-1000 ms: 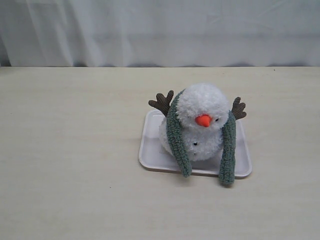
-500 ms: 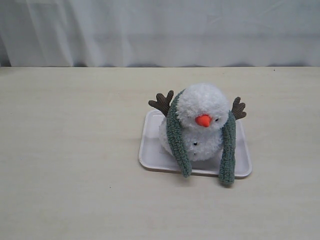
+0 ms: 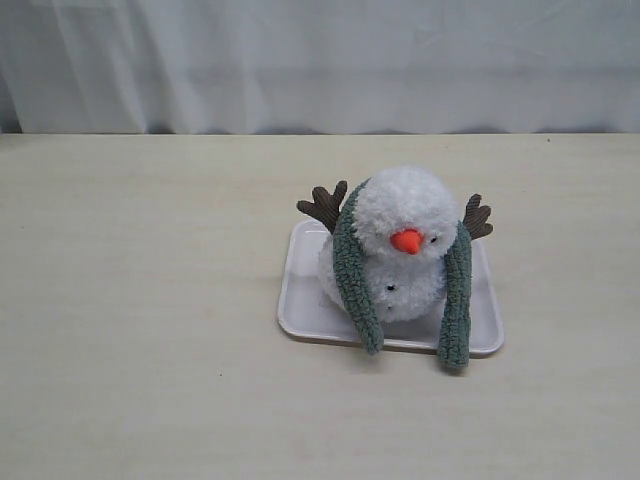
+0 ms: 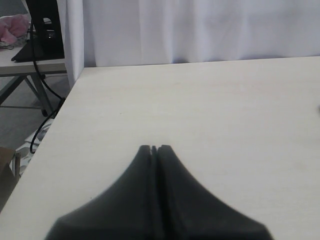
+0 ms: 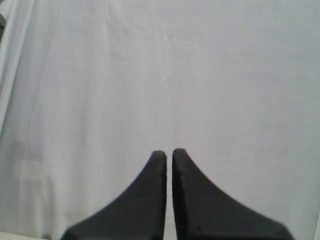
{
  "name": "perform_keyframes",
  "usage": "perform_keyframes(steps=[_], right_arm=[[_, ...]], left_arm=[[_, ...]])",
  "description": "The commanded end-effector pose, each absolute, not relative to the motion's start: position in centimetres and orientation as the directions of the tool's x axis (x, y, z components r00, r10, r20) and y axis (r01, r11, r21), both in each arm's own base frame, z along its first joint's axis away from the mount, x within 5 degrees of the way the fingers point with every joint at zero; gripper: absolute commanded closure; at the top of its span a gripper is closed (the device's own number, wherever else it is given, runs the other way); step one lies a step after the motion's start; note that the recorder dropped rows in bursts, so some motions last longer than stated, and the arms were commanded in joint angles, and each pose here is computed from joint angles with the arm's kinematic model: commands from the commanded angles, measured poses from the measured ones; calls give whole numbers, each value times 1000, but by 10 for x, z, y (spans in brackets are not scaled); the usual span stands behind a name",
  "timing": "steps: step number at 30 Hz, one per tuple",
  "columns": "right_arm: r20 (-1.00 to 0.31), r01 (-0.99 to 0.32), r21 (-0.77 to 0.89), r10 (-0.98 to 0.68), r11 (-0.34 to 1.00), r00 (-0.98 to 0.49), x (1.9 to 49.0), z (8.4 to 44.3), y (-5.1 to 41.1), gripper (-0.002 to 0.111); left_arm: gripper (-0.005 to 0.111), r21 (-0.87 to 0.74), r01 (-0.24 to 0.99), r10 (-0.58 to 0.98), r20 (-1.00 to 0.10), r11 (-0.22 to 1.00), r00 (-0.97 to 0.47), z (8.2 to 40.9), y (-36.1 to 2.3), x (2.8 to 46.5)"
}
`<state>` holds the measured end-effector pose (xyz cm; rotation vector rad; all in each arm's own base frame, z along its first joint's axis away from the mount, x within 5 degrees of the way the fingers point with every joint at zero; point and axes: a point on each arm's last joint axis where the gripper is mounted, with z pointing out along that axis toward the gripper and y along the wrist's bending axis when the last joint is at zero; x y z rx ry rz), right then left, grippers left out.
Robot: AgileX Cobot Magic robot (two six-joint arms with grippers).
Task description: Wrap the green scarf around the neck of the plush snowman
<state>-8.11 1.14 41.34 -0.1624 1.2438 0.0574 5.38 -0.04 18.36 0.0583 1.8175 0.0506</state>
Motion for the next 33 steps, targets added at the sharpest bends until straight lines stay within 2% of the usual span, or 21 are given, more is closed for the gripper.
perform_keyframes(steps=[1,12,18,24,27,33], right_arm=[[-975,-130,-83,-53,988,216,-56,391,12,104],[-997,-140,-67,-61,988,43,-19,347,12,104],[-989,-86,-48,-35,995,146,4,332,7,104],[-964,-1,-63,-60,998,261,34,291,1,104],[-971,19,-144,-145,989,188,44,263,0,104],[-983,11,-158,-158,987,96,53,229,0,104]], left_arm=[[107,67,11,68,-970,998,-233,184,0,54],[107,67,11,68,-970,998,-233,184,0,54],[107,67,11,68,-970,998,-233,184,0,54],[107,67,11,68,-970,998,-233,184,0,54],[107,67,11,68,-970,998,-233,184,0,54],[107,67,11,68,-970,998,-233,184,0,54]])
